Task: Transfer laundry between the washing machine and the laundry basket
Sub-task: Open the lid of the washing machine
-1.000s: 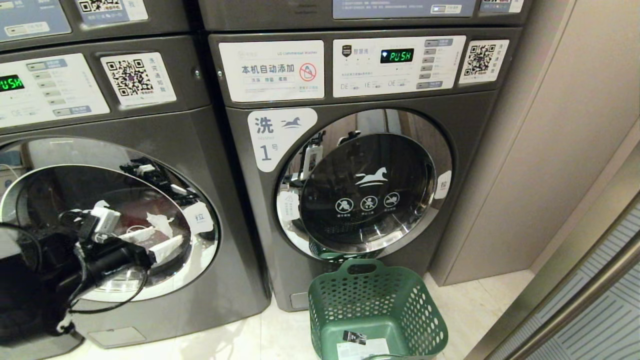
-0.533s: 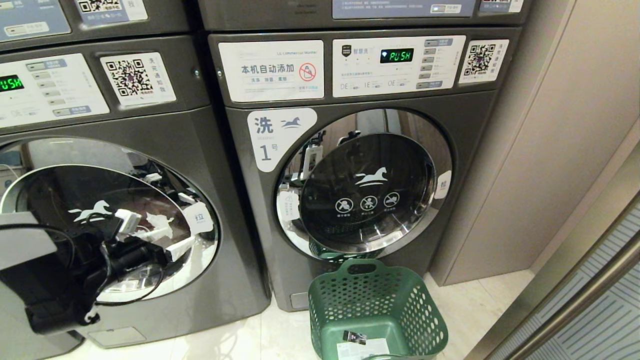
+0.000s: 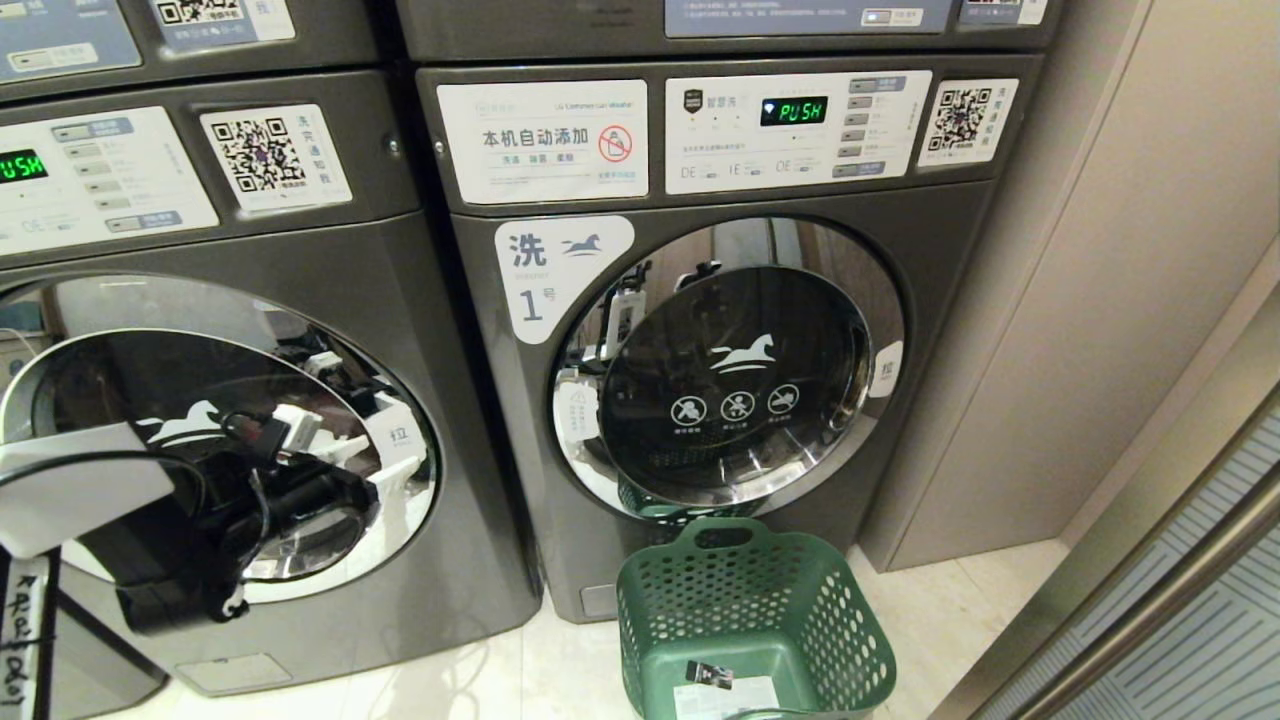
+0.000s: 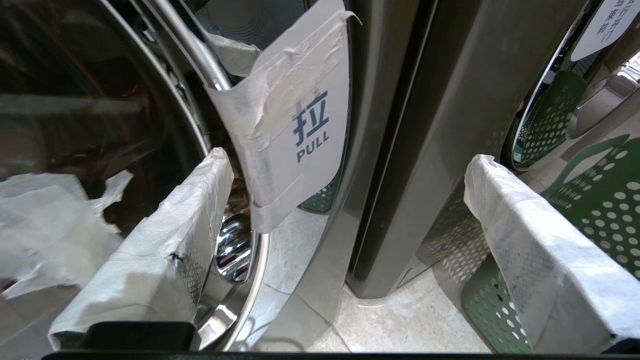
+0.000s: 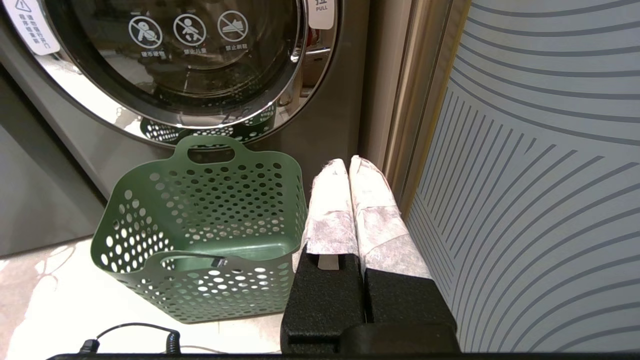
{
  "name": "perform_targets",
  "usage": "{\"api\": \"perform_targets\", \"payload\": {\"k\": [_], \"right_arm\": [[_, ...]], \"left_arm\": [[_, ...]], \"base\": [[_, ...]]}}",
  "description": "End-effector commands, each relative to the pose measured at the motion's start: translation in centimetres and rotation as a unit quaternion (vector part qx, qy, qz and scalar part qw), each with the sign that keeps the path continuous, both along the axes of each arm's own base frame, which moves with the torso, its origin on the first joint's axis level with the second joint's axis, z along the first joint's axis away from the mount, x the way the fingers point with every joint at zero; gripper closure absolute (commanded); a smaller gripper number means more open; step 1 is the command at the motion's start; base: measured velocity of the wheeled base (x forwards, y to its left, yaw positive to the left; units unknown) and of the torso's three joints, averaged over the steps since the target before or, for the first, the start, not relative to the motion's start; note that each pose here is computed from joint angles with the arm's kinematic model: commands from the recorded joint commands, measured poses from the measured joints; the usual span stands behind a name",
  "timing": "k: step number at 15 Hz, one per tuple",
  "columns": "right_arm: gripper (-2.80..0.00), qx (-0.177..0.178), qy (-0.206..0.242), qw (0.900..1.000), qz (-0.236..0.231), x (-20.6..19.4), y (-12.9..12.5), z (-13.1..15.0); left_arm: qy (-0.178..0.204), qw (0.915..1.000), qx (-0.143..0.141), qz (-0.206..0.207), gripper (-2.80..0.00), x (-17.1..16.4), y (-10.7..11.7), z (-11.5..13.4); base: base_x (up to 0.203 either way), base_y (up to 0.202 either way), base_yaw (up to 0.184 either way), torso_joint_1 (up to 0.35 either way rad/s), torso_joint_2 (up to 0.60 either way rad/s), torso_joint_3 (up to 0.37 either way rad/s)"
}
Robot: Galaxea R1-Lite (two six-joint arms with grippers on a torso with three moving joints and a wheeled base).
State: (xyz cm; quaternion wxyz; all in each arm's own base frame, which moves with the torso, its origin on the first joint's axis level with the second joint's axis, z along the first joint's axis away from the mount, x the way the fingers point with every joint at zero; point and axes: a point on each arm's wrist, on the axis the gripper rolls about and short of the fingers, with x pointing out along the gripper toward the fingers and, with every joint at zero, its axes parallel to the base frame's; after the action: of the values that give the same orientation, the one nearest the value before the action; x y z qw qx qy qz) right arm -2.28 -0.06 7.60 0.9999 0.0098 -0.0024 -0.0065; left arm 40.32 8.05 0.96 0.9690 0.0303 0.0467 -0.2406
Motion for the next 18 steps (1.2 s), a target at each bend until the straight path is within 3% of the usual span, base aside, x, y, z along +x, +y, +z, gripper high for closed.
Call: {"api": "perform_targets", "payload": {"k": [1, 8, 13, 18], "right_arm": [[0.0, 0.0, 0.0, 1.0, 0.0, 0.0, 0.0, 0.0], [0.0, 0.0, 0.001, 1.0, 0.0, 0.0, 0.0, 0.0], [0.0, 0.0, 0.001, 1.0, 0.0, 0.0, 0.0, 0.0], [0.0, 0.0, -0.001, 1.0, 0.0, 0.0, 0.0, 0.0]], "left_arm": [[-0.004, 1.0, 0.001, -0.006, -2.8, 0.4, -0.3, -0.4], [-0.012, 0.9999, 0.002, -0.009, -2.8, 1.9, -0.5, -1.3], [-0.016, 0.9988, -0.043, -0.013, -2.8, 3.8, -0.8, -1.0], [-0.005, 0.9983, -0.051, -0.028, -2.8, 4.2, -1.4, -1.7]], "base": [[0.0, 0.0, 0.0, 0.0, 0.0, 0.0], [0.0, 0.0, 0.0, 0.0, 0.0, 0.0], [0.0, 0.0, 0.0, 0.0, 0.0, 0.0], [0.0, 0.0, 0.0, 0.0, 0.0, 0.0]]}}
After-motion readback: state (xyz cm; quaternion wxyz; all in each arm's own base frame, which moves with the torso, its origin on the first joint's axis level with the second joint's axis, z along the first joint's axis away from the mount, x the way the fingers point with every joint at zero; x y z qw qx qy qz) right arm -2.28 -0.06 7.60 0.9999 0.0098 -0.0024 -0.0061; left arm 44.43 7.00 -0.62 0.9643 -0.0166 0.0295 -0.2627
